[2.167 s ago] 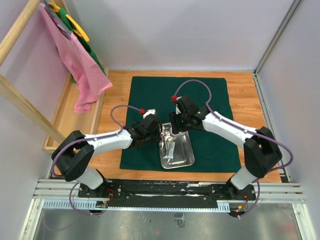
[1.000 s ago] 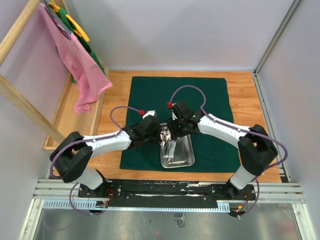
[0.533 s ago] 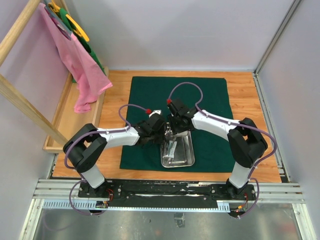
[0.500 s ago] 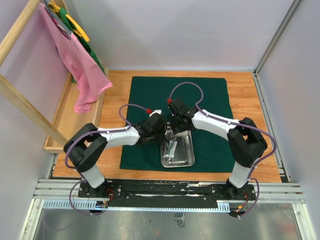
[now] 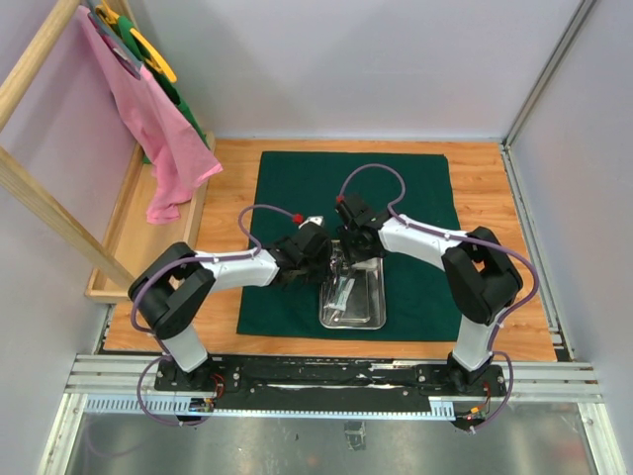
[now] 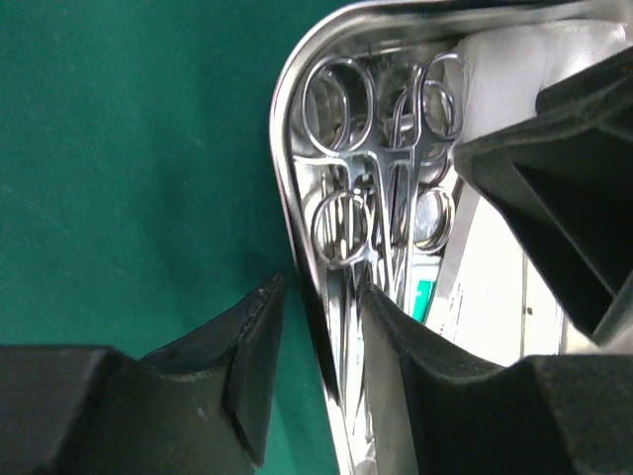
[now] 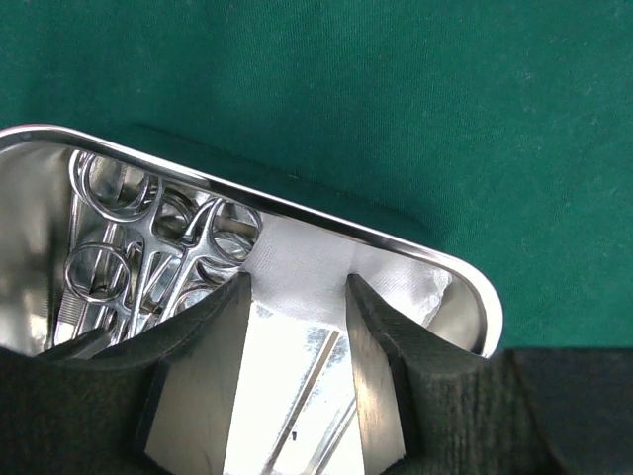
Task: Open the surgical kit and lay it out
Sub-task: Pick up the medical item from the container.
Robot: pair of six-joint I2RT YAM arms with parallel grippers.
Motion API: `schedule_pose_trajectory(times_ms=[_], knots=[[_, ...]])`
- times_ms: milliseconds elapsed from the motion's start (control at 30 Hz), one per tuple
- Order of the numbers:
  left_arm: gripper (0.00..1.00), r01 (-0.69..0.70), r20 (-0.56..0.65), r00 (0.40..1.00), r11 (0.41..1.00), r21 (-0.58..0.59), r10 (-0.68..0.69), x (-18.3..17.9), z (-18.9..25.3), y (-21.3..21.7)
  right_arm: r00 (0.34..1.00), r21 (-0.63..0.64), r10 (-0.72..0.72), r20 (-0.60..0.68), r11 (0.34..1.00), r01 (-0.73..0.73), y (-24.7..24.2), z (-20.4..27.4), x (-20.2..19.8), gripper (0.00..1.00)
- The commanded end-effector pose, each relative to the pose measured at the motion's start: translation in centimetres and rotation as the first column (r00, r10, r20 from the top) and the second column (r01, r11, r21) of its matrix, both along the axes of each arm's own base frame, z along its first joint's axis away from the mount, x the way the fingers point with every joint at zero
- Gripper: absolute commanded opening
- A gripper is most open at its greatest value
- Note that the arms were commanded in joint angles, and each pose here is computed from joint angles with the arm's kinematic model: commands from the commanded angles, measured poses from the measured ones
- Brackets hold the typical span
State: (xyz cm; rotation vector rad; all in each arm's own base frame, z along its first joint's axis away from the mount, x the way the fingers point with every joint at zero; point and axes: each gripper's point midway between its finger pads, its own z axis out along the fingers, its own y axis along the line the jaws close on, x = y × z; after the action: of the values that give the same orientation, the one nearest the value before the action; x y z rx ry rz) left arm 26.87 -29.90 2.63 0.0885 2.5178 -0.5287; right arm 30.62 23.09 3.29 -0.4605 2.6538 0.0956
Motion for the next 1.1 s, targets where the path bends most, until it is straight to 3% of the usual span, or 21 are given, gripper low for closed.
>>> schedule_pose_trajectory(times_ms=[0, 233, 600, 767, 1067], knots=[[0.43, -0.009, 0.008, 1.000, 0.999, -0.035, 0.009, -0.8, 1.2, 0.6, 0.999, -0.073, -0.034, -0.006, 0.997, 0.033, -1.9, -1.2, 0.1, 0.46], [0.44, -0.027, 0.033, 0.999, 0.999, -0.032, 0.028, -1.0, 2.3, 1.6, 0.999, -0.134, -0.050, -0.018, 0.990, 0.047, -3.0, -2.4, 0.0, 0.43], [0.44, -0.036, 0.027, 0.999, 0.999, -0.024, 0.036, -1.5, 1.9, 2.3, 0.998, -0.149, -0.044, -0.047, 0.988, 0.036, -3.1, -3.4, -0.3, 0.16], [0.44, -0.040, 0.031, 0.999, 0.999, -0.019, 0.041, -1.6, 2.1, 2.6, 1.000, -0.115, -0.024, 0.005, 0.993, 0.024, -2.9, -0.7, 0.2, 0.03], [0.44, -0.053, 0.053, 0.997, 0.998, -0.026, 0.054, -1.6, 3.2, 3.0, 0.989, 0.033, 0.043, 0.144, 0.998, -0.048, -1.4, 8.2, 0.6, 0.01]])
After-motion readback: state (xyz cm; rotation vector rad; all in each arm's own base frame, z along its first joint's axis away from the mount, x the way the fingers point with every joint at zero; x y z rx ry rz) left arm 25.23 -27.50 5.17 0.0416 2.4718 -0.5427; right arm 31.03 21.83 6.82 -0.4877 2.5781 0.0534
